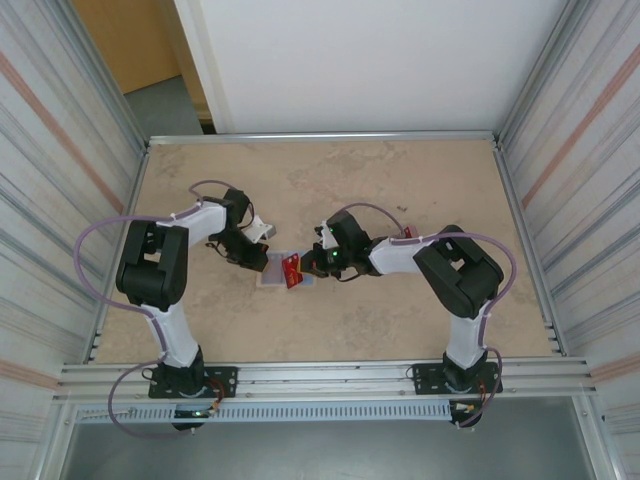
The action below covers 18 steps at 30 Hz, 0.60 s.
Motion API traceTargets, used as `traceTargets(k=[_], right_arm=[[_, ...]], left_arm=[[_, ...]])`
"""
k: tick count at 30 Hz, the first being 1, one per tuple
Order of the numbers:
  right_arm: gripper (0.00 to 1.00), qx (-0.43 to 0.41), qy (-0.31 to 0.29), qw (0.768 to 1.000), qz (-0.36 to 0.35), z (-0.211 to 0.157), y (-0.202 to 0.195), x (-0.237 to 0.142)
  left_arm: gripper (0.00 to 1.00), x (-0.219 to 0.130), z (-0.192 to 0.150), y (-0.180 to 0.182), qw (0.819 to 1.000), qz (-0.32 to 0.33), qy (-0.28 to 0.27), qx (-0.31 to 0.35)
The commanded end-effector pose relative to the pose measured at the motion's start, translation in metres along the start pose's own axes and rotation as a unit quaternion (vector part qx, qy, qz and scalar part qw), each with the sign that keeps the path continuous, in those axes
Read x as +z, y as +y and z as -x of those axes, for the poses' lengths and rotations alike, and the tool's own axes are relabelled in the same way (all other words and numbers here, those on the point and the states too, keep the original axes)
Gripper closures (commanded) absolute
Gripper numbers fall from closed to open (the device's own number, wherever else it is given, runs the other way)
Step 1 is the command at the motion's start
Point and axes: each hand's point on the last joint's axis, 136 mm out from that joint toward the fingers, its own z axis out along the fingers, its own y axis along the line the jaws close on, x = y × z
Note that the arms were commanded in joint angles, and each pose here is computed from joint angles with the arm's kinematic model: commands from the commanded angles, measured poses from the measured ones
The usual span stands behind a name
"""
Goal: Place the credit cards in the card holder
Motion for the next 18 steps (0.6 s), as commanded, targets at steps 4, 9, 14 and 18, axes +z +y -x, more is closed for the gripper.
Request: traceTargets(k=[4,9,14,18], right_arm=[[1.0,0.002,0.013,1.0,0.008,-0.003,0.0,0.008],[1.0,0.003,0.014,1.0,0.002,-0.002,-0.004,0.009],[1.0,0.003,0.006,1.0,-0.002,0.005,-0.008,0.011],[1.0,-0.005,0.001,1.0,-0.016,0.01,-0.011,0.015]], left_arm=[[1.0,0.006,-0.008,0.007,1.0,0.013,0.02,0.004],[1.0,0.007,-0.008,0.007,1.0,0.013,0.022,0.005],[1.0,0.007,-0.008,0.007,1.0,0.014,0.021,0.004],[1.0,0.007,-0.009,0.007,1.0,0.014,0.021,0.004]])
